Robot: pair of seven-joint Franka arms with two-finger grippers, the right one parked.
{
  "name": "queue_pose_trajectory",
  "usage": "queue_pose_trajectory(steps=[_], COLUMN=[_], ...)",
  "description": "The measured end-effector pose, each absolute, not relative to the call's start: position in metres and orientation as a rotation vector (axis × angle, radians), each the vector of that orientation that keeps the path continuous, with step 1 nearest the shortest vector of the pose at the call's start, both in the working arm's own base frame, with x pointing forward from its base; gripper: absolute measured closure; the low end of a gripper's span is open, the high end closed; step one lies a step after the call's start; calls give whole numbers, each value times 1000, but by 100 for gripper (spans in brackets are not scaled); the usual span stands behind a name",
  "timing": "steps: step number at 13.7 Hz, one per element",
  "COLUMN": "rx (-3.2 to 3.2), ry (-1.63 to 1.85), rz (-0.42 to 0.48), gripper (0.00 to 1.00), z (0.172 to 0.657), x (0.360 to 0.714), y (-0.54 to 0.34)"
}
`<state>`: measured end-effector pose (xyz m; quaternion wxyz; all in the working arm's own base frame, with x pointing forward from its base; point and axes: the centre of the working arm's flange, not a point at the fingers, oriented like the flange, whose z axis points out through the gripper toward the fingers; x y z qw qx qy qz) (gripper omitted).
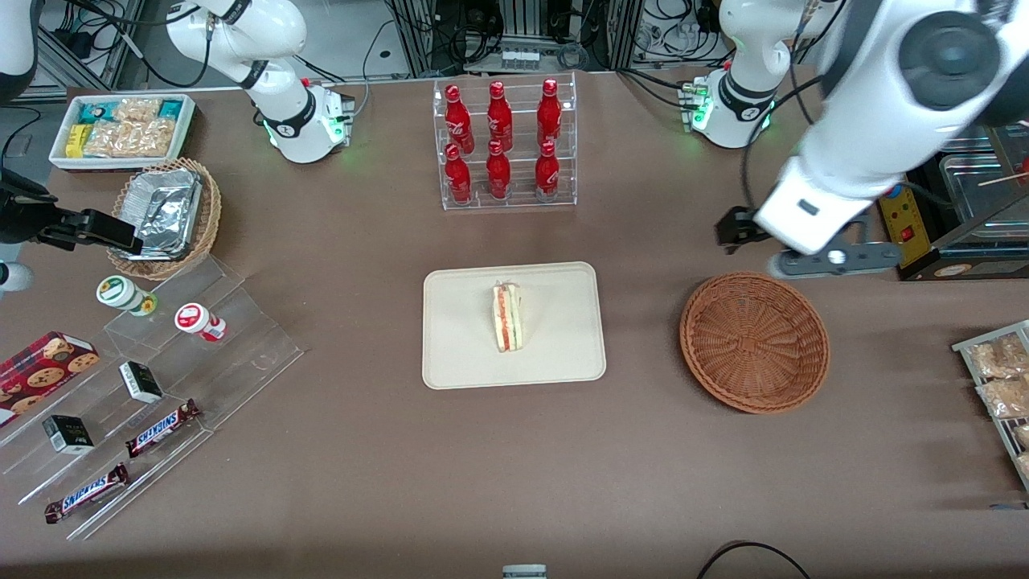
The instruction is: Place sandwich from basket to tray
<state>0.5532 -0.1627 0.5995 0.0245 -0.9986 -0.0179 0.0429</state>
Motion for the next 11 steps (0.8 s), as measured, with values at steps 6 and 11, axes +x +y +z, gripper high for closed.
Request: queue_pose_trajectory(steps=[6, 11], rx=[-3088, -3089], ry=[23, 59], rz=[154, 158], gripper=[0, 0], z=[609, 610], x=[560, 560], y=[-64, -36])
